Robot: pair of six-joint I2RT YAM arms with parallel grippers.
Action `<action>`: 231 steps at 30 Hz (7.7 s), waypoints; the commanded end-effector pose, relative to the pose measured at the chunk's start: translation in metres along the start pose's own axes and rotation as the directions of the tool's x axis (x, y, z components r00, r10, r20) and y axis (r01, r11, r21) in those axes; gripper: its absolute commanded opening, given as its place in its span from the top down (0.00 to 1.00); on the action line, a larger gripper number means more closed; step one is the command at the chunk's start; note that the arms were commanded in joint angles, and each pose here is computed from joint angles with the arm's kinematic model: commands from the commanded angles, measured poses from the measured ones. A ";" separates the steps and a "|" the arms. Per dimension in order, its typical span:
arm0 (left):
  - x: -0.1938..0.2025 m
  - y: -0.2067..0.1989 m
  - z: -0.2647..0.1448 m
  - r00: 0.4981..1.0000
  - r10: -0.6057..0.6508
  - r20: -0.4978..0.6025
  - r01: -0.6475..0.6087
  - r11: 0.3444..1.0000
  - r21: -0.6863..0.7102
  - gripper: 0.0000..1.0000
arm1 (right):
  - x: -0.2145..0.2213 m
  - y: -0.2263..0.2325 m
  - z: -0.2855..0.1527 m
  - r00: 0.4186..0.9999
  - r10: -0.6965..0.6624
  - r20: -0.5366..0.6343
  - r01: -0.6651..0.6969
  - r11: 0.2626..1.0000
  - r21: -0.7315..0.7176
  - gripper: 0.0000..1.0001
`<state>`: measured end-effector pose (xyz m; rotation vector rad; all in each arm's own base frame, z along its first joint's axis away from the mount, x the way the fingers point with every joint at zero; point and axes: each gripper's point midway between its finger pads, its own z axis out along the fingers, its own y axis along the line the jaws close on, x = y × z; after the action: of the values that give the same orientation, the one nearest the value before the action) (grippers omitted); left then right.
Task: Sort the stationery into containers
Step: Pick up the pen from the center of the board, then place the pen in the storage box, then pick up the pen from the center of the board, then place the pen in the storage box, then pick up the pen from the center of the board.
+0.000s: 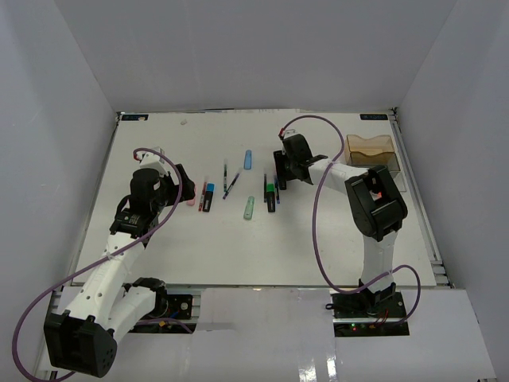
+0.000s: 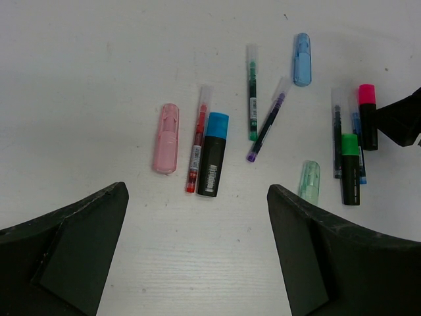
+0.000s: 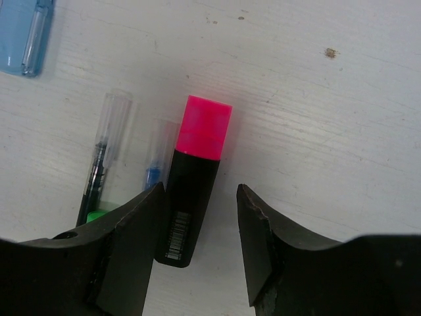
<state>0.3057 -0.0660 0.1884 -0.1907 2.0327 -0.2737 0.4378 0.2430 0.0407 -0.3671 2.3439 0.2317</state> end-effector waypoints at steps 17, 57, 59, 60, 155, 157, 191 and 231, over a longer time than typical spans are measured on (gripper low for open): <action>-0.003 0.000 0.000 1.000 -0.007 0.010 0.007 1.000 0.005 0.02 | 0.037 -0.030 0.001 0.999 -0.011 -0.048 0.017 0.994 0.113 0.65; -0.003 -0.001 -0.001 1.000 -0.009 0.013 0.009 1.000 0.009 0.02 | 0.038 -0.257 -0.161 0.365 0.768 0.527 -0.931 0.300 0.209 0.75; -0.003 -0.001 -0.001 1.000 -0.009 0.013 0.009 1.000 0.009 0.02 | 0.043 -0.259 -0.158 0.341 0.775 0.532 -0.940 0.269 0.211 0.74; -0.004 -0.001 -0.001 1.000 -0.009 0.015 0.009 1.000 0.008 0.02 | 0.045 -0.258 -0.157 0.334 0.778 0.531 -0.942 0.260 0.211 0.74; -0.006 0.001 -0.004 1.000 -0.006 0.026 0.006 1.000 0.001 0.02 | 0.030 0.072 -0.083 0.997 0.076 0.027 -0.080 0.987 0.137 0.75; -0.006 0.001 -0.004 1.000 -0.006 0.026 0.006 1.000 0.001 0.02 | 0.013 0.066 -0.101 0.992 0.093 0.089 -0.106 0.983 0.151 0.76; -0.006 0.001 -0.003 1.000 -0.008 0.024 0.008 1.000 0.000 0.02 | 0.038 -0.261 -0.180 0.310 0.731 0.608 -0.950 0.214 0.226 0.74; 0.052 -0.021 0.035 0.960 -0.043 -0.276 0.054 0.998 0.033 0.02 | -0.007 -0.147 -0.263 0.792 0.391 0.468 -0.409 0.910 -0.068 0.05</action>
<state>0.3129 -0.0838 0.1317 -0.2137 2.2541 -0.3163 0.3367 0.0189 0.2239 0.4191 1.8953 0.4060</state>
